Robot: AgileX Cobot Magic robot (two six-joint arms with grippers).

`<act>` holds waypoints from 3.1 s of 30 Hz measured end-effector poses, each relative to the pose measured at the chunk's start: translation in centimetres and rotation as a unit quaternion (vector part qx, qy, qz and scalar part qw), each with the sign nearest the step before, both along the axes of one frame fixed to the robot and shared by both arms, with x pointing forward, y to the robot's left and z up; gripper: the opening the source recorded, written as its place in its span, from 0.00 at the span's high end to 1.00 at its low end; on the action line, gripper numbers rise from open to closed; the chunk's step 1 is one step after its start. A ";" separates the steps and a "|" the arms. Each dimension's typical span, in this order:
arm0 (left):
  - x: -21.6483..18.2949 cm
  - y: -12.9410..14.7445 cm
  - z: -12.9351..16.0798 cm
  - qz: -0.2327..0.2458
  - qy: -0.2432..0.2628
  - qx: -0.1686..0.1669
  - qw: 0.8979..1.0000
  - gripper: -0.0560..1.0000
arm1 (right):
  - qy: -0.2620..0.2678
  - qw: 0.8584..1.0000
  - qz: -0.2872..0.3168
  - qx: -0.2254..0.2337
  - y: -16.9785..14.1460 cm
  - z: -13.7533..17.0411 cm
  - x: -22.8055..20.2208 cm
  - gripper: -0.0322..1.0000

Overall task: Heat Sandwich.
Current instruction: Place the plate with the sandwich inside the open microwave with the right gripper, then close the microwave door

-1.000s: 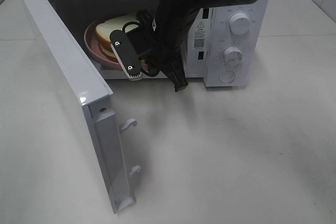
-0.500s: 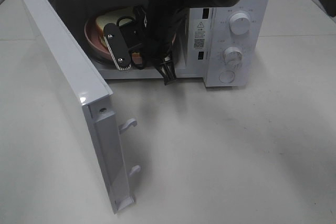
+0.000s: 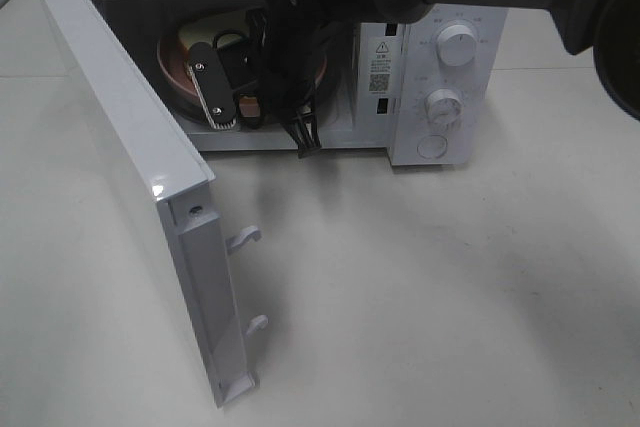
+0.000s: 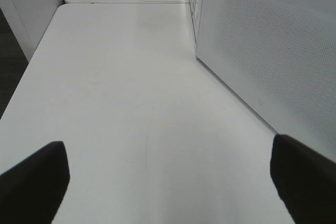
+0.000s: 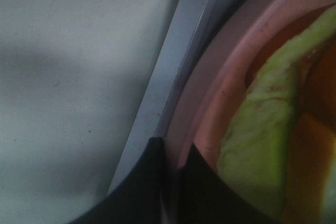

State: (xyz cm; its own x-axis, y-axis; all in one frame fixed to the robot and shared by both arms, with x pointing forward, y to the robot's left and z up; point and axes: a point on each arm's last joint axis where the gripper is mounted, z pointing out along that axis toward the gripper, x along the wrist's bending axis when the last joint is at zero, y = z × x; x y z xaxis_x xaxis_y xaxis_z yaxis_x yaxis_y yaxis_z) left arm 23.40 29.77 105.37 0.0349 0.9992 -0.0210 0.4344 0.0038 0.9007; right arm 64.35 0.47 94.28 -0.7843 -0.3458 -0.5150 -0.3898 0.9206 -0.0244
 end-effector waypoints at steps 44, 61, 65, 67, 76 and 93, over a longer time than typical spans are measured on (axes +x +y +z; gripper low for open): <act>0.0 0.0 0.0 0.000 0.000 0.000 1.000 0.03 | -0.010 0.995 -0.083 0.063 -0.4 0.6 1.5 0.23; 0.0 0.0 0.0 0.000 0.000 0.000 1.000 0.03 | 0.004 0.992 -0.103 0.070 -1.4 1.2 0.2 0.23; 0.0 0.0 0.0 0.000 0.000 0.000 1.000 0.03 | 0.009 0.992 -0.103 0.068 -1.8 1.4 -0.4 0.23; 0.0 0.0 0.0 0.000 0.000 0.000 1.000 0.03 | 0.013 0.992 -0.104 0.065 -2.1 1.4 -0.9 0.23; 0.0 0.0 0.0 0.000 0.000 0.000 1.000 0.03 | 0.019 0.992 -0.111 0.064 -3.1 2.1 -2.3 0.23; 0.0 0.0 0.0 0.000 0.000 0.000 1.000 0.03 | 0.042 0.990 -0.126 0.052 -5.7 3.3 -6.6 0.23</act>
